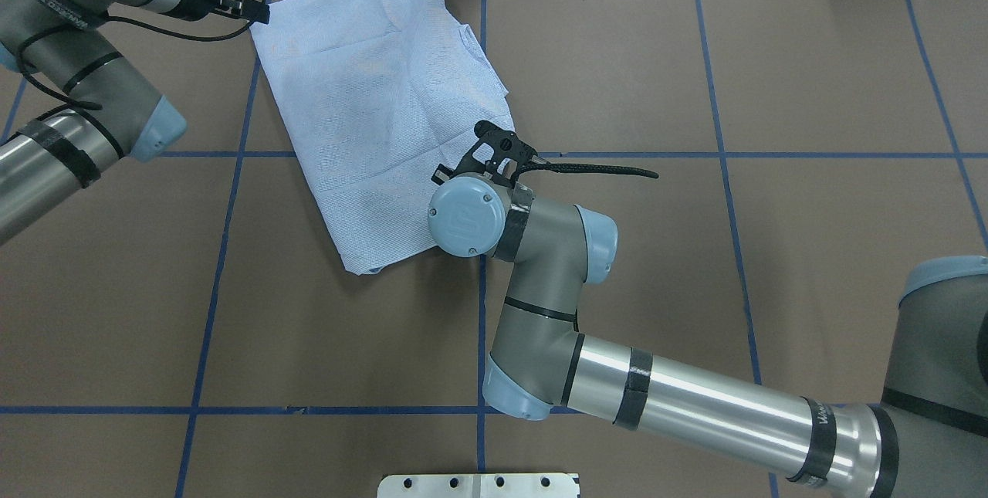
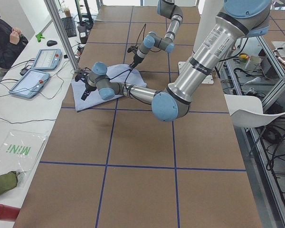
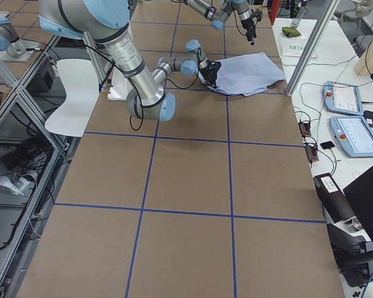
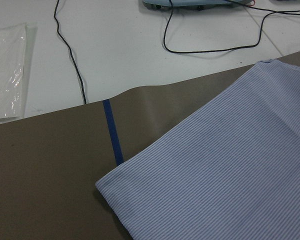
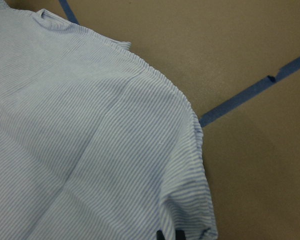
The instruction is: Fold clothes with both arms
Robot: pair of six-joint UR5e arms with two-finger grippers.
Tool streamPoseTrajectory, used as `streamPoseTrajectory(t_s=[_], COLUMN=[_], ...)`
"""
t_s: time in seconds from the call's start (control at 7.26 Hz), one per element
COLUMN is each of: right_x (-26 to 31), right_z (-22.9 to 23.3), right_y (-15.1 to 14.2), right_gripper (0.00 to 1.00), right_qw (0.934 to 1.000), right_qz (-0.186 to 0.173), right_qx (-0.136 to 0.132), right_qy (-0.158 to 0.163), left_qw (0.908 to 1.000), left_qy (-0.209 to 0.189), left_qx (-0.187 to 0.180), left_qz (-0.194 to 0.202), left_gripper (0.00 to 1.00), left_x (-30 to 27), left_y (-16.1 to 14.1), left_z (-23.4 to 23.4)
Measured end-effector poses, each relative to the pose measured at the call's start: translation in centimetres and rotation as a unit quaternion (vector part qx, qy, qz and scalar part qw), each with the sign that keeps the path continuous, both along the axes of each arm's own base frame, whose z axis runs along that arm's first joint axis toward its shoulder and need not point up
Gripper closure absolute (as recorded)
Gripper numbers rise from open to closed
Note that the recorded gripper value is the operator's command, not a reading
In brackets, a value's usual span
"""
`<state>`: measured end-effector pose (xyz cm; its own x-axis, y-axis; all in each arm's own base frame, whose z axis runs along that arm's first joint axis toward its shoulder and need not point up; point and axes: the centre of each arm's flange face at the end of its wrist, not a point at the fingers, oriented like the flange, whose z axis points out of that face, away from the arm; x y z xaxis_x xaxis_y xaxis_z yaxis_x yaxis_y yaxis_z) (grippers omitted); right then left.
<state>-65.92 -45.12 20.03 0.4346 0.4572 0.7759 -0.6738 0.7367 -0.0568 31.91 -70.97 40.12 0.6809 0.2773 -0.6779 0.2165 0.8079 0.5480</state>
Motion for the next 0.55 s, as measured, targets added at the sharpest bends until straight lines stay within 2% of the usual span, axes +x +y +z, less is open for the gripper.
streamPoseTrajectory(t_s=[0.28, 0.55], right_x=[2.6, 7.2], right_z=[-0.2, 1.2], right_y=[1.1, 4.5], right_gripper=[1.00, 1.00], right_qw=[0.9998, 0.9989], right_qz=[-0.001, -0.008], right_qx=[0.009, 0.020], right_qy=[-0.020, -0.041], left_qw=[0.9999, 0.9987], left_qy=[0.010, 0.046], left_qx=[0.006, -0.002], left_qz=[0.000, 0.022], left_gripper=[0.00, 0.00], left_x=[-0.4, -1.2], left_y=[0.9, 3.7], left_z=[-1.1, -3.0])
